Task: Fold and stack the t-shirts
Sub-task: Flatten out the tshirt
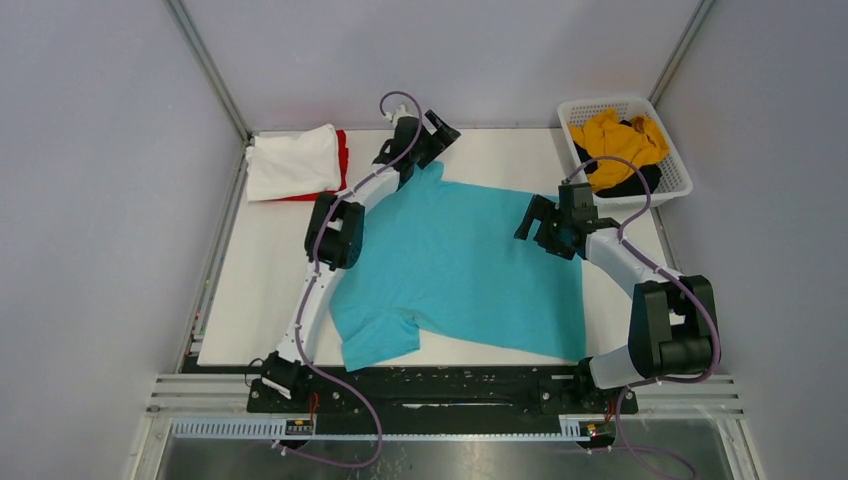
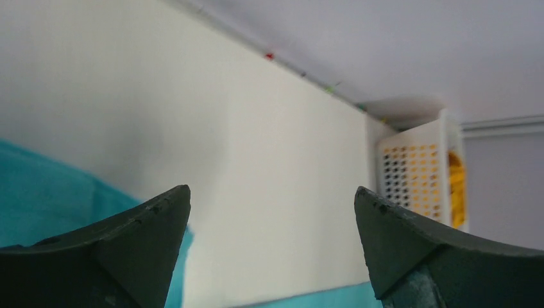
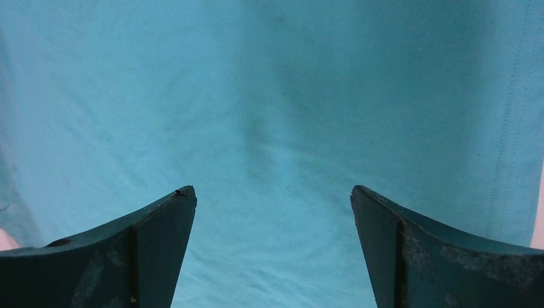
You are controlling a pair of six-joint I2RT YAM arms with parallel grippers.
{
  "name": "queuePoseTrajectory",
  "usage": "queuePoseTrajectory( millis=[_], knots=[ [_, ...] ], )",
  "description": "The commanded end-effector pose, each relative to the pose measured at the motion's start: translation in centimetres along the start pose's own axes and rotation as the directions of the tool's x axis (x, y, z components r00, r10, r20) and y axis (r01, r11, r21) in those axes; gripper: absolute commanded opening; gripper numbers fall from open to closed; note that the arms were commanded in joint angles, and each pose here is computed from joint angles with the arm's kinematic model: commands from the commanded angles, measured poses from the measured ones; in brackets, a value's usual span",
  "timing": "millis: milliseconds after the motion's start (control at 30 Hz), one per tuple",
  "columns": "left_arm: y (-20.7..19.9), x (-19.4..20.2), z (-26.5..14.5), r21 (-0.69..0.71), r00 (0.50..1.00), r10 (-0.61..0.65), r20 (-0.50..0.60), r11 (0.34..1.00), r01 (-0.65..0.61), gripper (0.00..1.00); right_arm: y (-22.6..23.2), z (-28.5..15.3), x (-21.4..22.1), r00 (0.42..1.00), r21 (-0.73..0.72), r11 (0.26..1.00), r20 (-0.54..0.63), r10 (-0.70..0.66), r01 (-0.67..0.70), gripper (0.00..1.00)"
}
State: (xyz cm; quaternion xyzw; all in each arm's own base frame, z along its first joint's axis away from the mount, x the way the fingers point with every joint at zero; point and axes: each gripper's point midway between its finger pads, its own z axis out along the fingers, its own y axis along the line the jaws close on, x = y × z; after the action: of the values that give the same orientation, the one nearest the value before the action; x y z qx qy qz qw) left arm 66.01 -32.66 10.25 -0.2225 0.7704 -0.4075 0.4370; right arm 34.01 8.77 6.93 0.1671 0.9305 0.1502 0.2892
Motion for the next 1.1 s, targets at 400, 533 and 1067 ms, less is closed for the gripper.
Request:
queuePoseTrajectory(
  millis=[400,533,1067],
  knots=[
    [-8.6,-5.5,-12.5,-0.004,0.962,0.272,0.016,0.962,-0.272,0.99,-0.3,0.1,1.8,0.998,0.043,0.999,-0.060,0.022,-0.020,0.99],
    [-3.7,-2.9,-19.3,-0.093,0.965,0.261,-0.008,0.961,-0.260,0.99,-1.0,0.7,3.4,0.990,0.077,0.995,-0.119,0.072,-0.063,0.99],
    [14.4,3.4,-23.5,-0.513,0.969,0.035,-0.244,0.843,-0.160,0.99,2.2,6.0,-1.5,0.972,0.086,0.996,-0.233,0.033,-0.013,1.00]
  ],
)
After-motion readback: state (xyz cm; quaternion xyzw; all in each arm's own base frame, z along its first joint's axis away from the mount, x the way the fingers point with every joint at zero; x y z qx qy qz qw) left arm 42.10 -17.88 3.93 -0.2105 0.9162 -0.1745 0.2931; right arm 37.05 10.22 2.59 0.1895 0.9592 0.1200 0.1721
